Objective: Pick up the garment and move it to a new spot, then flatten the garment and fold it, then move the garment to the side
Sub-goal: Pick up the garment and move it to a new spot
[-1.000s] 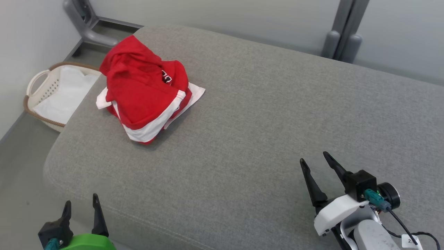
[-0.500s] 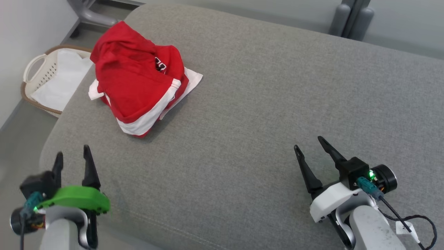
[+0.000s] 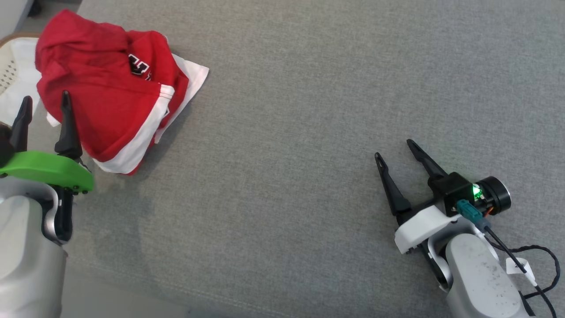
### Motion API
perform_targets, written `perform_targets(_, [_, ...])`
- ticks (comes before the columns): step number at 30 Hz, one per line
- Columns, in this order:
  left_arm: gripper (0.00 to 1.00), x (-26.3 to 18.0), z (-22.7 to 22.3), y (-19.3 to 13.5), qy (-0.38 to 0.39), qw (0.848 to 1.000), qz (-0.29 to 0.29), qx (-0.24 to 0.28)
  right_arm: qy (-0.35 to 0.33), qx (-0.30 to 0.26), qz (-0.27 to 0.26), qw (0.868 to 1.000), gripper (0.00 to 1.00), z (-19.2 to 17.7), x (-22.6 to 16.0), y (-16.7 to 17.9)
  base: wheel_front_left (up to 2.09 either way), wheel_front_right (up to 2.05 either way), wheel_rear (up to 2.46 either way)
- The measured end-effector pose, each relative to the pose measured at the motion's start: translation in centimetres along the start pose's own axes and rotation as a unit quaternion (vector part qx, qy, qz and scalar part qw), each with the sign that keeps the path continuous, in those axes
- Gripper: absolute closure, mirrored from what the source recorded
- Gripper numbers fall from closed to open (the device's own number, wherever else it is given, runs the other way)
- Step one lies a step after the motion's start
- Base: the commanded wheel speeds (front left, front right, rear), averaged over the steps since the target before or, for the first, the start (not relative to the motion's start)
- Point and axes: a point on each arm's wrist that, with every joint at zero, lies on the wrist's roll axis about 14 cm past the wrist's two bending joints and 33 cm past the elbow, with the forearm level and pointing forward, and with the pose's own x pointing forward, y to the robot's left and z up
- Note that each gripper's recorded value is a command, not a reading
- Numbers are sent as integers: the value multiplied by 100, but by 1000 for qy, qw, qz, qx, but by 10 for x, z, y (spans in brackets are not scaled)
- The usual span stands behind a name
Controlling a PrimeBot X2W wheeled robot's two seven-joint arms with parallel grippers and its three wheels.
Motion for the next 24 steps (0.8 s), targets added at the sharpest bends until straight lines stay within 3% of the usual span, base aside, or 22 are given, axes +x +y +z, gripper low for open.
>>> perform_targets(10, [0, 38, -46, -13, 87, 996, -23, 26, 7, 8, -24, 1000, 0, -14, 0, -22, 0, 0, 0])
perform_targets(12, [100, 42, -52, -16, 97, 995, -26, 25, 6, 9, -29, 1000, 0, -14, -1, -27, 0, 0, 0])
perform_targets(16, [100, 52, -45, -23, 87, 995, -38, 32, 5, 10, -43, 999, 0, -12, -6, -36, 0, 0, 0])
perform_targets(20, [100, 66, 4, -25, 16, 997, -47, 59, 4, 7, -55, 998, 0, -7, -15, -43, 0, 0, 0])
perform_targets(24, [100, 67, 61, -48, -74, 991, -75, 79, 3, 15, -68, 998, 0, -1, -27, -45, 0, 0, 0])
